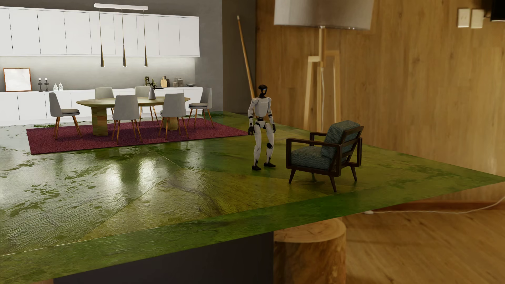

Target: Head to the armchair

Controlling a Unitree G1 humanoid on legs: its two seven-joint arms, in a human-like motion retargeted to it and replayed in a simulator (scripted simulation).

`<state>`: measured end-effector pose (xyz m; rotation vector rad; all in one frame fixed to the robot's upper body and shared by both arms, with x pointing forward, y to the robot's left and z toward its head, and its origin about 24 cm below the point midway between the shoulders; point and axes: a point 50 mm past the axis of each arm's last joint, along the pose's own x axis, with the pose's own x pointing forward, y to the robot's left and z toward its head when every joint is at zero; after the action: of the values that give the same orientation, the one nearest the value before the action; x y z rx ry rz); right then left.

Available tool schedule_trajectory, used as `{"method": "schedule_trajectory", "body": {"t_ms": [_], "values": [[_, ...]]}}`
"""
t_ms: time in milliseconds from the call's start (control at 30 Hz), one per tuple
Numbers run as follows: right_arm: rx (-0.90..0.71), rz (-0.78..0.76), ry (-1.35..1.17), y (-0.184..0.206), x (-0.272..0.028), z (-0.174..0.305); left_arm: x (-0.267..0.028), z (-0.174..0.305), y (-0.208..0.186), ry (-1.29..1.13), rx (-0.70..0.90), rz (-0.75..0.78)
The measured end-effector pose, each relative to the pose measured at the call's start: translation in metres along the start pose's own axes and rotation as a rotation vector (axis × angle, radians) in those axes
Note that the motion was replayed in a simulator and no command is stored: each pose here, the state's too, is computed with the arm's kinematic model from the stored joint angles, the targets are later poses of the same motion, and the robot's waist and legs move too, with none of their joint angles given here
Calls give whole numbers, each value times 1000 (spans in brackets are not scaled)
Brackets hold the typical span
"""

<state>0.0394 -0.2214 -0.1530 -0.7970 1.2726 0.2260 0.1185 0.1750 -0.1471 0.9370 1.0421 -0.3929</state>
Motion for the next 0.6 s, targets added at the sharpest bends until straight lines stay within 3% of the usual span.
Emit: {"method": "schedule_trajectory", "body": {"t_ms": [167,433,600], "values": [[55,-103,-67,-24,4,25,2,26,21,-79,4,75],[89,-202,-307,-47,-3,85,2,21,2,-42,33,-12],[77,-222,-359,-48,-8,86,0,11,-3,0,-73,23]]}}
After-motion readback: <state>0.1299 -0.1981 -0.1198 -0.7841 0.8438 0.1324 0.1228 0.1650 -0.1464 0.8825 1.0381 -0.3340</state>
